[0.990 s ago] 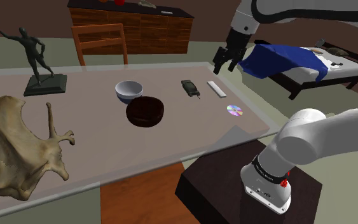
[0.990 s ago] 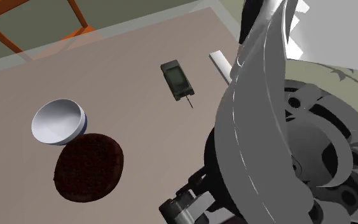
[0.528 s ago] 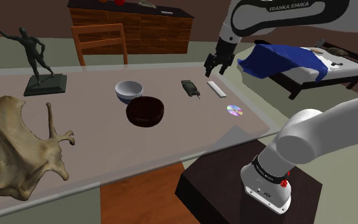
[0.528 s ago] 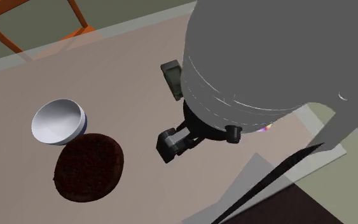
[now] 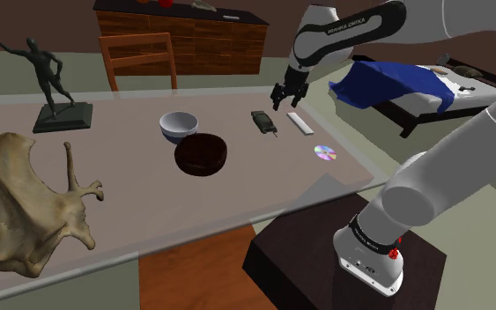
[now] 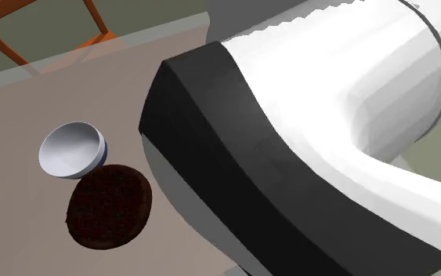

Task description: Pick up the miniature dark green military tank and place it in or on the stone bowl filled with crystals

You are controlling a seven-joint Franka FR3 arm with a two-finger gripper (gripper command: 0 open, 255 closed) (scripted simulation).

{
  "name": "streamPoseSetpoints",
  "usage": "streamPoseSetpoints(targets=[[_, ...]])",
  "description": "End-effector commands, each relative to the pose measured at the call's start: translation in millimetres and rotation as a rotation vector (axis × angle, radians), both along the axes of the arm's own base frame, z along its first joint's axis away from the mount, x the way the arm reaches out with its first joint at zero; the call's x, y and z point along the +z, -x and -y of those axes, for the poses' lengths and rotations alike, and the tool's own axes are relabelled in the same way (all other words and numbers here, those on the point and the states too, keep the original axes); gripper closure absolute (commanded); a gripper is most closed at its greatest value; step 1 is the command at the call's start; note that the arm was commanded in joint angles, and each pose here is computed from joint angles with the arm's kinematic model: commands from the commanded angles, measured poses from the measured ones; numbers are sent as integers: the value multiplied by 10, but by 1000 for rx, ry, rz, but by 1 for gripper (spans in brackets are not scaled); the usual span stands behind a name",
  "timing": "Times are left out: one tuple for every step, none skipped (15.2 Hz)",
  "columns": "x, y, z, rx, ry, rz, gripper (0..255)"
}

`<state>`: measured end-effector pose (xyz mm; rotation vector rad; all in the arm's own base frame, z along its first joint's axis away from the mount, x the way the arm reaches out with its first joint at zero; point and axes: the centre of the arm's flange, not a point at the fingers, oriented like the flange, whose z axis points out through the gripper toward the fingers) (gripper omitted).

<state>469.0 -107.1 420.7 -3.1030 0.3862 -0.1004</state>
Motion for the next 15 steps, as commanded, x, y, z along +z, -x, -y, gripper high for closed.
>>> streamPoseSetpoints(targets=[[-156,-158,120,-11,5,2,0],[-235,-239,183,-16,7,2,0],[-314,-320,247,-21,9,3,0],[-393,-401,311,-27,10,3,0],[-472,-481,376,-32,12,4,0],[-551,-561,441,-37,14,4,0],[-629,-640,508,-43,16,5,0],[-708,-720,574,-48,18,5,0],[-786,-799,641,-53,19,6,0],[-864,-877,709,-59,21,6,0],[-942,-956,777,-64,23,7,0],[-1020,-1034,846,-69,25,7,0],[-1097,-1111,916,-74,27,8,0],[-1175,-1189,986,-80,29,8,0],[-1252,-1266,1056,-85,30,9,0]])
